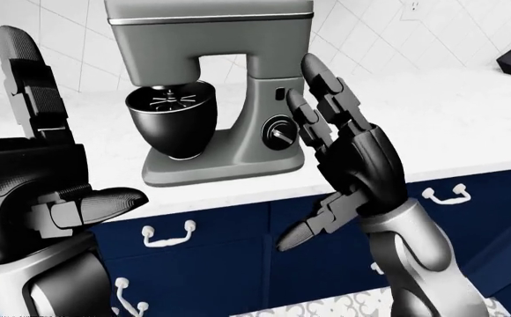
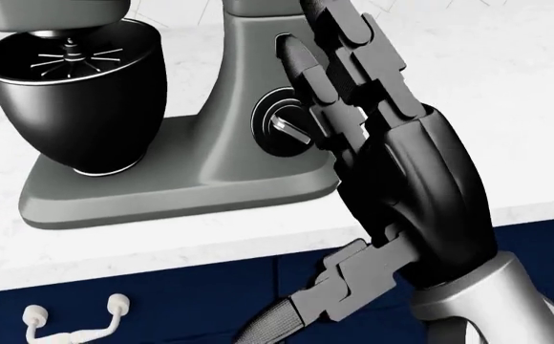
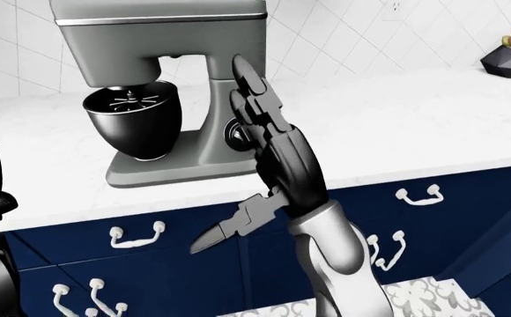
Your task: Open the stand mixer head.
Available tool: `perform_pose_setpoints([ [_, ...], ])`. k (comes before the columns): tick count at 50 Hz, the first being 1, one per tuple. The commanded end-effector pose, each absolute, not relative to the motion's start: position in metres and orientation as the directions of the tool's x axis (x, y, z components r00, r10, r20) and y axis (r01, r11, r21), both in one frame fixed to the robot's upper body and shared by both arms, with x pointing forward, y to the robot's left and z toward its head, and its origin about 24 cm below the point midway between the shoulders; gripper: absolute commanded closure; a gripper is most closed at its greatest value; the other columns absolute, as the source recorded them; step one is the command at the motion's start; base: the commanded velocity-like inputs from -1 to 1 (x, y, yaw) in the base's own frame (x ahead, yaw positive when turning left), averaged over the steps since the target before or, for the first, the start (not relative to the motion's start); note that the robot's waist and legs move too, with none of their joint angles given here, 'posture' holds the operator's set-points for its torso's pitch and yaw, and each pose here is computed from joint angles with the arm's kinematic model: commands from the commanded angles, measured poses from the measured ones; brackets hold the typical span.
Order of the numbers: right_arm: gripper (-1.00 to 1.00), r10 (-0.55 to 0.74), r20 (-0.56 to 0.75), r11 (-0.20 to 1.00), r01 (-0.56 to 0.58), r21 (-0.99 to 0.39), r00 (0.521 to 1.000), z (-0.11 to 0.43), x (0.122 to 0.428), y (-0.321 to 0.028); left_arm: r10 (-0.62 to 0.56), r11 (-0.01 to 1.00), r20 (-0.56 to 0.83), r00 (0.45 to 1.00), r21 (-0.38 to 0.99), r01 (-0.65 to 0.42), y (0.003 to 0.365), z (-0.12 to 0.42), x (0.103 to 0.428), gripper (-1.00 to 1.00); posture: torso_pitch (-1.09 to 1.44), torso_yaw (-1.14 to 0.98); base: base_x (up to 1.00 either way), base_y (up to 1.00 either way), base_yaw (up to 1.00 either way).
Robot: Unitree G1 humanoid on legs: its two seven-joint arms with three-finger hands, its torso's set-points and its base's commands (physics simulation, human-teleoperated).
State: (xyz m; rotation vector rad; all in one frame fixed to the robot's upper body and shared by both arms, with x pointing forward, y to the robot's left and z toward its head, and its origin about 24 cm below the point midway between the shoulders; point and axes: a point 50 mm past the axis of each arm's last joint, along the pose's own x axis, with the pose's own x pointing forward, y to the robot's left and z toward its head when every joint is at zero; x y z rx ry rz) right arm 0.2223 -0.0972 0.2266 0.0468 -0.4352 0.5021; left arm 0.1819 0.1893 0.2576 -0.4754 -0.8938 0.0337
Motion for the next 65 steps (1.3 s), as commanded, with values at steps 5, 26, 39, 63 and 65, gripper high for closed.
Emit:
perform_pose_setpoints([
  [5,-1.0,0.474,0.419,0.87,-0.484,-0.091,0.774,0.229,0.223,-0.098,0.212,0.899,0.772,0.6,-0.395,0.19,0.187,0.263,0.178,-1.0,-0.18,0.0,0.0,0.0,0.0],
  [26,-1.0,0.455,0.43,0.882,-0.462,-0.095,0.78,0.229,0.243,-0.102,0.218,0.9,0.771,0.598,-0.396,0.183,0.189,0.263,0.18,-1.0,-0.18,0.0,0.0,0.0,0.0],
  [39,-1.0,0.462,0.432,0.876,-0.476,-0.083,0.775,0.23,0.251,-0.096,0.219,0.9,0.77,0.599,-0.396,0.18,0.189,0.262,0.18,-1.0,-0.18,0.0,0.0,0.0,0.0],
  [63,-1.0,0.483,0.419,0.862,-0.503,-0.069,0.769,0.222,0.264,-0.087,0.224,0.9,0.769,0.599,-0.399,0.175,0.19,0.262,0.182,-1.0,-0.18,0.0,0.0,0.0,0.0],
  [65,-1.0,0.484,0.42,0.861,-0.503,-0.071,0.768,0.222,0.266,-0.087,0.223,0.9,0.769,0.599,-0.398,0.176,0.19,0.262,0.182,-1.0,-0.18,0.0,0.0,0.0,0.0],
])
